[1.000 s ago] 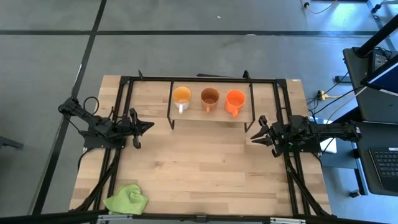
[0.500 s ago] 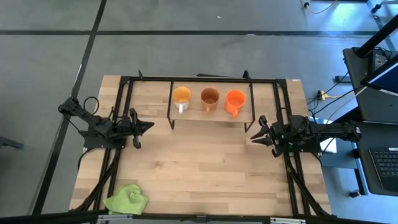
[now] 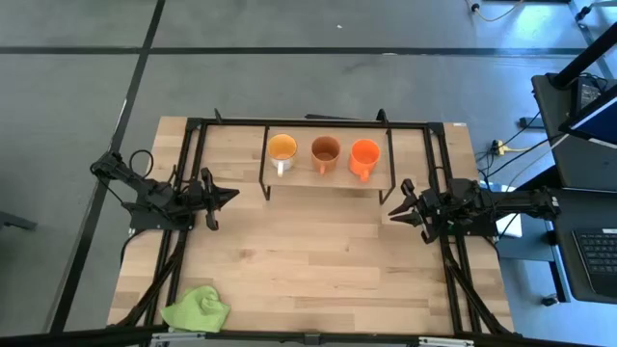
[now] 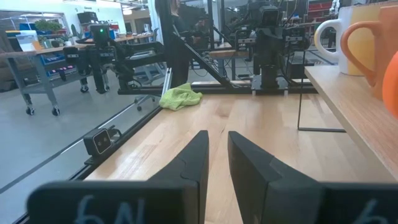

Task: Stack small to large cups/mugs on shelf
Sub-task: Return to Home Position

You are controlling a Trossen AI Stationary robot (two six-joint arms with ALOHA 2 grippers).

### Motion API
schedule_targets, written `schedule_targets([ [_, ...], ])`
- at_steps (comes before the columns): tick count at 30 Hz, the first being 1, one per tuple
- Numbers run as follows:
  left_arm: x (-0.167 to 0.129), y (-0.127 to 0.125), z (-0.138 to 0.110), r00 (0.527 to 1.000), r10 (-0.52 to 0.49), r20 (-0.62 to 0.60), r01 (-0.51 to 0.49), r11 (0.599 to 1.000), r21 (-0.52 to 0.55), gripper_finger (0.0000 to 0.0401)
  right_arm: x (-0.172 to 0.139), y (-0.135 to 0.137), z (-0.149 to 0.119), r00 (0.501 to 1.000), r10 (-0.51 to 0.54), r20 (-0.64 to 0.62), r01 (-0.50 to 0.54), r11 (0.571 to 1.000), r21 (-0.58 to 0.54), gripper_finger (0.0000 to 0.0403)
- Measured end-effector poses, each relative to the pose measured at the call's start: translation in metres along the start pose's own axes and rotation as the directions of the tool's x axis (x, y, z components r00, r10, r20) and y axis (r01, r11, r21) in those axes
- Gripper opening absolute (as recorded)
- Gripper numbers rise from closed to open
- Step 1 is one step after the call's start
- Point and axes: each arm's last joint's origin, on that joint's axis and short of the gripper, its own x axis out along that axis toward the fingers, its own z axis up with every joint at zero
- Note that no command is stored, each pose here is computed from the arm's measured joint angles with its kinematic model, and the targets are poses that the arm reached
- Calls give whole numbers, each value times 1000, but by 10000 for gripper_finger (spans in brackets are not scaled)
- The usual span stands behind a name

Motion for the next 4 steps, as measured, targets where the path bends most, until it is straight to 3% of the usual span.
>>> schedule_targets([
  [4,0,0,0,1000,0,0,0,1000,0,0,0,0,0,1000,0,0,0,1000,-1,62],
])
